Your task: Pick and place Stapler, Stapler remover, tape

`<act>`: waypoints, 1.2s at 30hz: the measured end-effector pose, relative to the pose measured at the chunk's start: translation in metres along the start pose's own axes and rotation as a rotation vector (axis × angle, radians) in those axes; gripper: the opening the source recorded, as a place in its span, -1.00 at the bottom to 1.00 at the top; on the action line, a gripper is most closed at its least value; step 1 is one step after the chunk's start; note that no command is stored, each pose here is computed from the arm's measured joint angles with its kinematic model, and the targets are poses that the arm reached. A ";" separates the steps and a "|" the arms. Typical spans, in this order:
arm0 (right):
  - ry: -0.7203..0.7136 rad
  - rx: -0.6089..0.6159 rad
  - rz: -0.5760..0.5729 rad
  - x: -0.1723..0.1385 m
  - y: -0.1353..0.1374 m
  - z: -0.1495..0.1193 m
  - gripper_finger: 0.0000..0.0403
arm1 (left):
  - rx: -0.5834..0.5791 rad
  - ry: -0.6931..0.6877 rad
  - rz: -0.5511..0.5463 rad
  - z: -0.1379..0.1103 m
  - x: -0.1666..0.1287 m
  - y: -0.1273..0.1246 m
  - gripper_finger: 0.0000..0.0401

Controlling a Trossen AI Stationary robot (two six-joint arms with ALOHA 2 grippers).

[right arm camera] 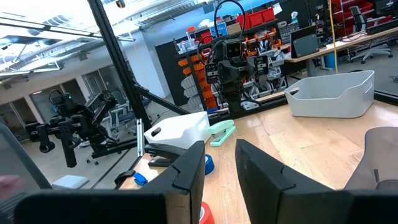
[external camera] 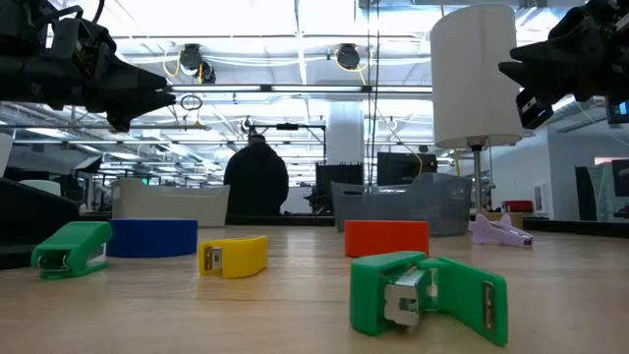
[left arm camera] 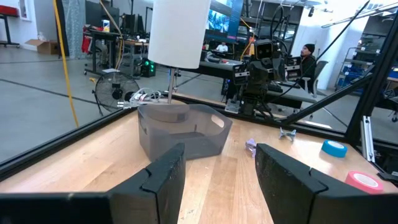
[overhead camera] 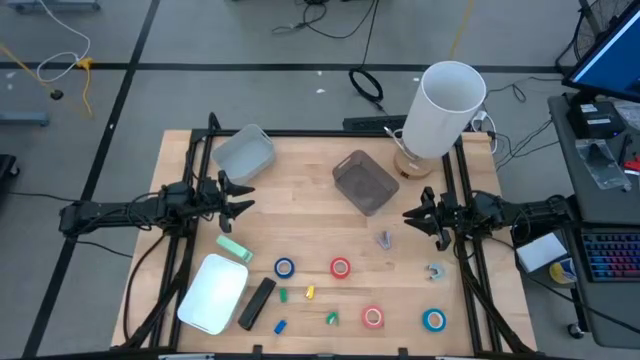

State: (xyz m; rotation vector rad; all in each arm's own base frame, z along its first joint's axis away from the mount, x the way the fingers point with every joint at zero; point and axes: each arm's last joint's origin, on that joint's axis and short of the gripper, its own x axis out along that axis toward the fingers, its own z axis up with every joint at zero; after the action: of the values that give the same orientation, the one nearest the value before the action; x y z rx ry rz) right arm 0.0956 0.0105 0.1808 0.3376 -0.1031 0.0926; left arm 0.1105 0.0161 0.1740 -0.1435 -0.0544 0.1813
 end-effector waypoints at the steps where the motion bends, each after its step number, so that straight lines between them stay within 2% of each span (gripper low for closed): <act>1: 0.000 0.000 0.000 0.000 0.000 0.000 -0.58 | 0.000 0.000 0.000 0.000 0.000 0.000 -0.05; 16: 0.000 0.000 0.000 0.000 0.000 0.000 -0.58 | -0.011 -0.004 -0.001 0.000 0.000 0.000 -0.05; 22: 0.000 0.000 0.000 0.000 0.000 0.000 -0.58 | -0.113 -0.046 -0.009 0.005 0.000 -0.001 -0.05; 25: 0.000 0.000 0.000 0.000 0.000 0.000 -0.58 | -0.271 -0.106 -0.033 0.011 -0.001 -0.002 -0.05; 27: 0.000 0.000 0.000 0.000 0.000 0.000 -0.58 | -0.323 -0.112 -0.066 0.015 -0.001 -0.004 -0.05; 30: 0.000 0.000 0.000 0.000 0.000 0.000 -0.58 | -0.315 -0.066 -0.138 0.022 0.001 -0.011 -0.05; 36: 0.000 0.000 0.000 0.000 0.000 0.000 -0.58 | -0.306 0.153 -0.134 0.052 0.013 -0.030 -0.05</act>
State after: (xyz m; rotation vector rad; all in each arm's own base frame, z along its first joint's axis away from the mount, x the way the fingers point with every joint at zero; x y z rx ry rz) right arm 0.0956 0.0105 0.1808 0.3376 -0.1031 0.0923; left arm 0.1251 -0.0035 0.2302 -0.4574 0.0613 0.0263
